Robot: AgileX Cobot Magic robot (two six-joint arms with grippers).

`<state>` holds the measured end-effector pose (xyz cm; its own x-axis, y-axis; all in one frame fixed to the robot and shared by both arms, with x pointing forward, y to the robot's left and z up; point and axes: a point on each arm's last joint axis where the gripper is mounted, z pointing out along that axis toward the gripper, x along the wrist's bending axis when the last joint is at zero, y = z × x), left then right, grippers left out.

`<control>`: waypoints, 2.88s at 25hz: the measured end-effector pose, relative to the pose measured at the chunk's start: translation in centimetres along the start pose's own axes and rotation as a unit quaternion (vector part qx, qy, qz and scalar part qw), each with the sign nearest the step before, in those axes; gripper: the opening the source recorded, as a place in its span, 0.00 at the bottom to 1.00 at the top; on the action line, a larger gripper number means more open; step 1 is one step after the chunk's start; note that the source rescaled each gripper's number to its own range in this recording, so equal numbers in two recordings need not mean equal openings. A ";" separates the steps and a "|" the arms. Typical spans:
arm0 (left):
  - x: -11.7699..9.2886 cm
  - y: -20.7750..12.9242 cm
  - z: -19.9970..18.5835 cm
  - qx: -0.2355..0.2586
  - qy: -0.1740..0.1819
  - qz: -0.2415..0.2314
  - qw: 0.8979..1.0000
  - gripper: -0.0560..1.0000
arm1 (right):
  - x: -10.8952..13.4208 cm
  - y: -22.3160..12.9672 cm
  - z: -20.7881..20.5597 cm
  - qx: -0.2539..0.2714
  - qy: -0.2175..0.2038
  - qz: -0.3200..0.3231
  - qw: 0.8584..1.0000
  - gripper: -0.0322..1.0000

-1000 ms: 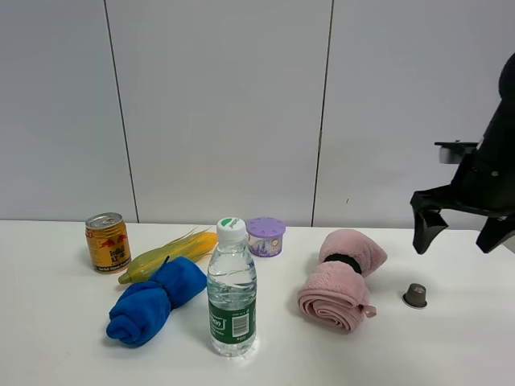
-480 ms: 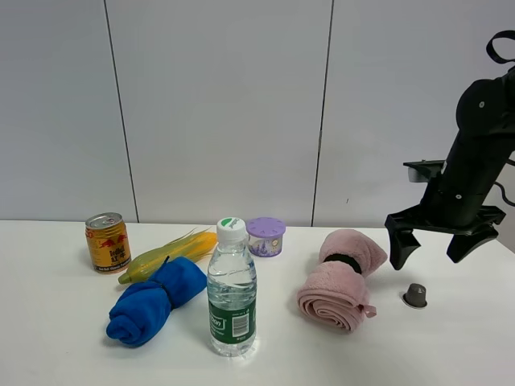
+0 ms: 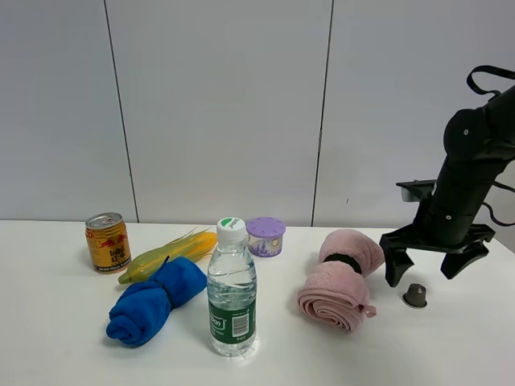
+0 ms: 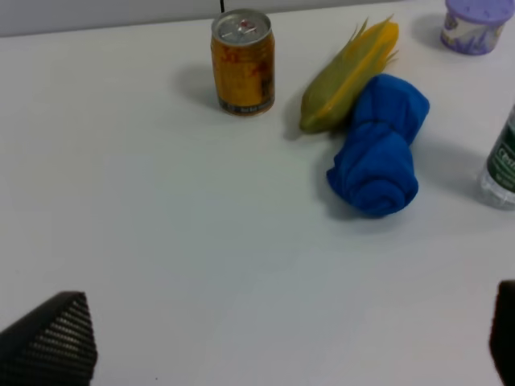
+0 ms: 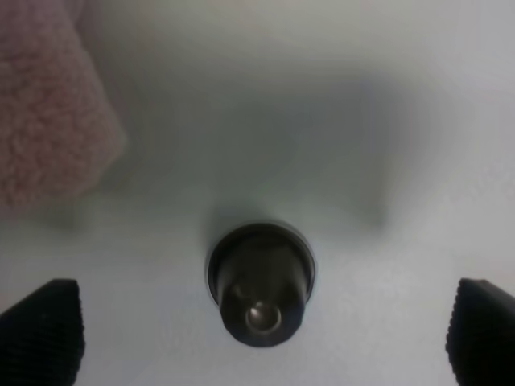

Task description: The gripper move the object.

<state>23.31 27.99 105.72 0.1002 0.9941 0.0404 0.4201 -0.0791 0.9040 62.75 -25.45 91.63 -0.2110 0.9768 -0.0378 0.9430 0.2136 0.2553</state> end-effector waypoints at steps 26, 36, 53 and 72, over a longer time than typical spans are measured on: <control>0.0 0.0 0.0 0.000 0.000 0.000 1.000 1.00 | 0.1 -0.3 3.7 0.014 0.002 0.013 1.000 0.90; 0.0 0.0 0.0 0.000 0.000 0.000 1.000 1.00 | 0.1 -0.4 3.8 0.019 0.003 0.017 1.000 0.66; 0.0 0.0 0.0 0.000 0.000 0.000 1.000 1.00 | 0.1 -0.4 -0.2 0.028 0.004 0.037 0.999 0.04; 0.0 0.0 0.0 0.000 0.000 0.000 1.000 1.00 | 12.6 3.5 -15.7 -0.177 0.109 -0.151 0.966 0.04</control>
<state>23.31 27.99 105.72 0.1002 0.9941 0.0404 0.4201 -0.0791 0.9040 59.35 -12.71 107.16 -0.5486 0.8355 0.0319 0.6902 0.4311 0.5811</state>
